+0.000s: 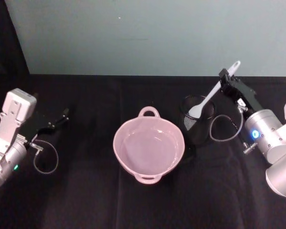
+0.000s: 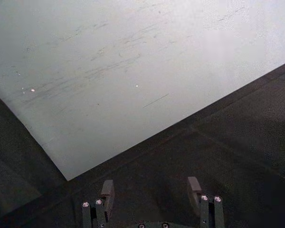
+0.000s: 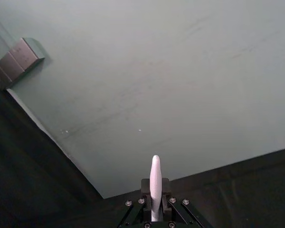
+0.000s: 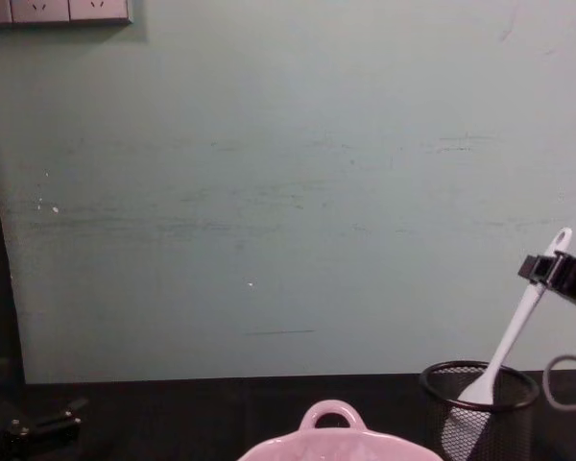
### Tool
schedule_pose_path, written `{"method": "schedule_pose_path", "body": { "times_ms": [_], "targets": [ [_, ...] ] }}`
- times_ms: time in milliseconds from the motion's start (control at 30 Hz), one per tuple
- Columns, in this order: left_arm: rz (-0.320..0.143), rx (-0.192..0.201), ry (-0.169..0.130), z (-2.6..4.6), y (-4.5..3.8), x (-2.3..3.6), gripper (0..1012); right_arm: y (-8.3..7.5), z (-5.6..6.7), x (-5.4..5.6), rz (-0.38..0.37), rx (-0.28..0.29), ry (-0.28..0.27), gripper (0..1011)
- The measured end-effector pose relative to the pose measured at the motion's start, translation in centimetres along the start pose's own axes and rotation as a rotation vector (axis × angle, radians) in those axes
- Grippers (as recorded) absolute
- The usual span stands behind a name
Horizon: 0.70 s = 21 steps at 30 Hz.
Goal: Use the one hand to pick up the spoon and stir the clear water in the bowl.
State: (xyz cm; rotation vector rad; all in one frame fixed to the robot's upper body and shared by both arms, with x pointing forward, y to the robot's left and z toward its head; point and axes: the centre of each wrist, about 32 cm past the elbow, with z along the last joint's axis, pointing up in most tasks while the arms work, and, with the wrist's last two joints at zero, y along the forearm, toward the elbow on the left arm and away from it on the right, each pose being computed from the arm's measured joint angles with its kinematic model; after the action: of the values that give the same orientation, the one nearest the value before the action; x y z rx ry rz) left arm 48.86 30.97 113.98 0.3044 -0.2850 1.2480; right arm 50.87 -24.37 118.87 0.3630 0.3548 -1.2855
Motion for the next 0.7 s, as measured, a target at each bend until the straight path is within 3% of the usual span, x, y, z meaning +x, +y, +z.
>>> {"method": "schedule_pose_path", "body": {
  "times_ms": [367,700],
  "targets": [
    [0.000,0.000,0.000,0.00,0.00,0.00,1011,-0.1,-1.2,0.4,-0.029,-0.025,0.024,121],
    [0.000,0.000,0.000,0.00,0.00,0.00,1011,-0.1,-1.5,0.6,-0.030,-0.041,0.025,121]
  ]
}}
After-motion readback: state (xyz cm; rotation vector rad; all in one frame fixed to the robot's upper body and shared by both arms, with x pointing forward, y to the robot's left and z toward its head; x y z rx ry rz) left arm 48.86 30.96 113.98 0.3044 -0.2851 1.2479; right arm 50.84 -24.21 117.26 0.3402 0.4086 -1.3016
